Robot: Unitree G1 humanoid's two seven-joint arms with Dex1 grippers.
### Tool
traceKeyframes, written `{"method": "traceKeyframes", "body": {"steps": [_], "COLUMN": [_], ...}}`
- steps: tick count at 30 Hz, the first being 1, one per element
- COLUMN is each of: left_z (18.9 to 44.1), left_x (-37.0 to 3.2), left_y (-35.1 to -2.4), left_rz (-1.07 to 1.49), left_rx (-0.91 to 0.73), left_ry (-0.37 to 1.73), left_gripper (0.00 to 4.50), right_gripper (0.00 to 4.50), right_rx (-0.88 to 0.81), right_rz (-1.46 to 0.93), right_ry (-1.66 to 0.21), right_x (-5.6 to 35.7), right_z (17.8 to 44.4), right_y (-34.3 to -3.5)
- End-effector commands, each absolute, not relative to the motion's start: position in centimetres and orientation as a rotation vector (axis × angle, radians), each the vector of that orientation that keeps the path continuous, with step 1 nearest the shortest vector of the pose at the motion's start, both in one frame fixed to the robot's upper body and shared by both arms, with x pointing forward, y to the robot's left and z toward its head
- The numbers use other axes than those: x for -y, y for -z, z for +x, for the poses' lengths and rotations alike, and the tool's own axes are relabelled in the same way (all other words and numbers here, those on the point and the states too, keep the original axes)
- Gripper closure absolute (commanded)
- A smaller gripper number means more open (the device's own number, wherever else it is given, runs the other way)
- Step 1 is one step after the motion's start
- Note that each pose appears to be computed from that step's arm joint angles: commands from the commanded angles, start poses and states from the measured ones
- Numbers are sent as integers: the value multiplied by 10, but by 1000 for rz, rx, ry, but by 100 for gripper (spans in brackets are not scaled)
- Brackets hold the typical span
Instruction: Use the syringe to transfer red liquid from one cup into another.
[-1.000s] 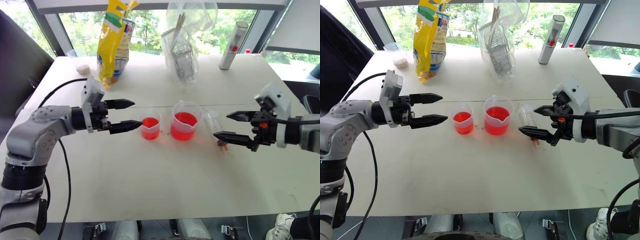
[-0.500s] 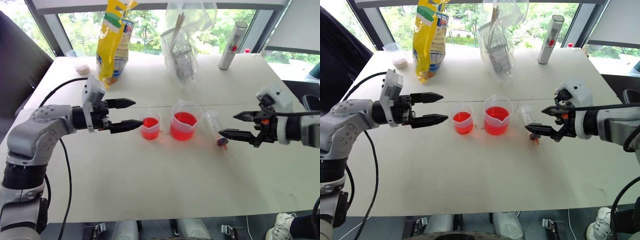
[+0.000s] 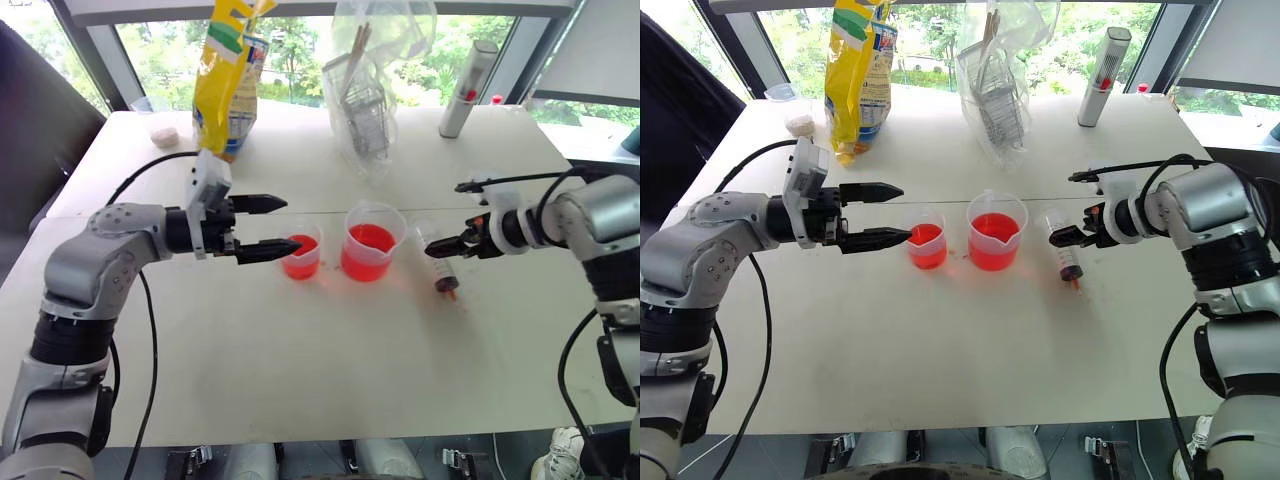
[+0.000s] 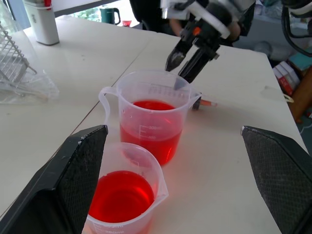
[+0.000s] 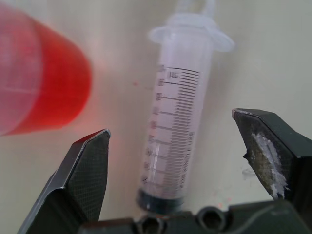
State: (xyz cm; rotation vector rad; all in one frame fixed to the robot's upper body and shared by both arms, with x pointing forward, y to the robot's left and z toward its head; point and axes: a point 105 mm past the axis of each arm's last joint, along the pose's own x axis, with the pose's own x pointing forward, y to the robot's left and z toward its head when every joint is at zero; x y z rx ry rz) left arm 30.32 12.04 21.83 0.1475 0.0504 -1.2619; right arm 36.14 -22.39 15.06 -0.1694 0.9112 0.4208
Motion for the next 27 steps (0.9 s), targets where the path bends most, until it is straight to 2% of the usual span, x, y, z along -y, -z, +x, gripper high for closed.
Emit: {"method": "traceKeyframes", "body": {"steps": [1, 10, 13, 17, 18, 24, 27], "left_z": [299, 295, 294, 295, 295, 298, 302], "left_x": [-121, -122, -122, -121, -121, -121, -121], "left_y": [-227, -224, -223, -223, -223, -226, -231], "left_rz": [178, 173, 174, 175, 175, 180, 181], "left_rx": [2, 9, 9, 14, 15, 23, 33], "left_ry": [1249, 1212, 1204, 1194, 1194, 1198, 1200], "left_gripper": [0, 0, 0, 0, 0, 0, 0], "right_gripper": [12, 12, 97, 291, 307, 307, 307], "right_rx": [-903, -988, -1006, -1020, -1021, -940, -728], "right_rz": [-195, -308, -344, -359, -357, -298, -321], "right_ry": [-406, -457, -469, -488, -489, -371, -307], "right_x": [224, 208, 205, 201, 200, 221, 234], "right_z": [375, 388, 390, 390, 390, 392, 396], "right_y": [-155, -126, -120, -118, -118, -147, -190]}}
